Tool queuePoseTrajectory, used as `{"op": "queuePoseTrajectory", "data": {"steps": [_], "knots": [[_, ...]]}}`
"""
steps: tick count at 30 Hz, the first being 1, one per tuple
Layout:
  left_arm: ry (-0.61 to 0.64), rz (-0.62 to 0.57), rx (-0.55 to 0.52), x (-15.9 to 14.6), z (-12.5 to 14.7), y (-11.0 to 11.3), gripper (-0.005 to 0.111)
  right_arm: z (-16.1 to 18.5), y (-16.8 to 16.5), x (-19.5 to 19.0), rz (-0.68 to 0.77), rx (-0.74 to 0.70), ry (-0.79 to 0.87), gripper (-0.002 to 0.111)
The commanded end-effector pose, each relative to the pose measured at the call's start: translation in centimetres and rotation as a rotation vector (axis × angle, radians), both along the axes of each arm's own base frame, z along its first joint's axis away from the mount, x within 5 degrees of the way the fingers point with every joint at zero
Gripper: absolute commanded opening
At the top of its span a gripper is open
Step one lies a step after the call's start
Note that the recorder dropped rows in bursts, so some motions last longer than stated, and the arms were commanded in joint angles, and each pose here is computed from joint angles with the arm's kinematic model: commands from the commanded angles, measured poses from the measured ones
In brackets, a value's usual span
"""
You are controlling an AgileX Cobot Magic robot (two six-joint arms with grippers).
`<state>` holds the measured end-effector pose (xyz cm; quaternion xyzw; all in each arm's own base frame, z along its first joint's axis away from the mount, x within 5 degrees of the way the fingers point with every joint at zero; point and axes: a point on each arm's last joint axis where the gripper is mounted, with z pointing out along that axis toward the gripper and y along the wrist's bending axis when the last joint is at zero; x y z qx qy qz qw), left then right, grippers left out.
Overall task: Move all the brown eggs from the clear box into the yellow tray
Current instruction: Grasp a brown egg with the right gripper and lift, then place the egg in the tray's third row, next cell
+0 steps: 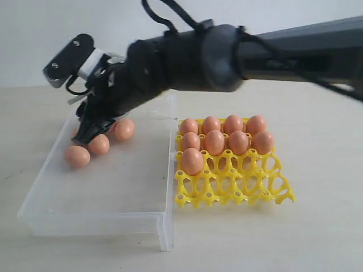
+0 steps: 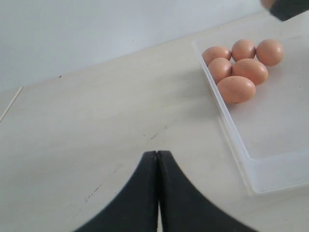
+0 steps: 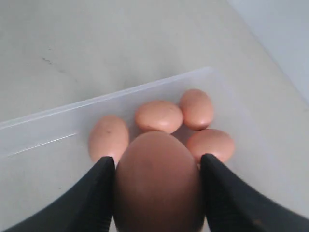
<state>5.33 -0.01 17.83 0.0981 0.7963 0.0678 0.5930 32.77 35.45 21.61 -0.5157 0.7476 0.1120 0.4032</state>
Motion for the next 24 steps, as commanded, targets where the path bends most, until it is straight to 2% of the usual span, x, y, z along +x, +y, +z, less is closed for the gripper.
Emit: {"op": "queuePoseTrajectory", "data": {"steps": [1, 5, 12, 17, 24], "knots": [[-0.016, -0.001, -0.005, 0.0, 0.2, 0.0, 0.0, 1.1, -5.5, -2.9, -0.097, 0.185, -0.174, 0.0], [-0.016, -0.001, -0.005, 0.0, 0.2, 0.0, 0.0, 0.0, -10.8, -6.0, -0.177, 0.282, -0.24, 0.0], [-0.016, -0.001, -0.005, 0.0, 0.2, 0.0, 0.0, -2.4, -17.7, -8.0, -0.379, 0.342, -0.177, 0.0], [-0.016, -0.001, -0.005, 0.0, 0.2, 0.0, 0.0, -4.6, -20.0, -8.2, -0.455, 0.356, -0.106, 0.0], [-0.016, -0.001, -0.005, 0.0, 0.2, 0.0, 0.0, -7.4, -20.5, -7.2, -0.481, 0.366, -0.047, 0.0]]}}
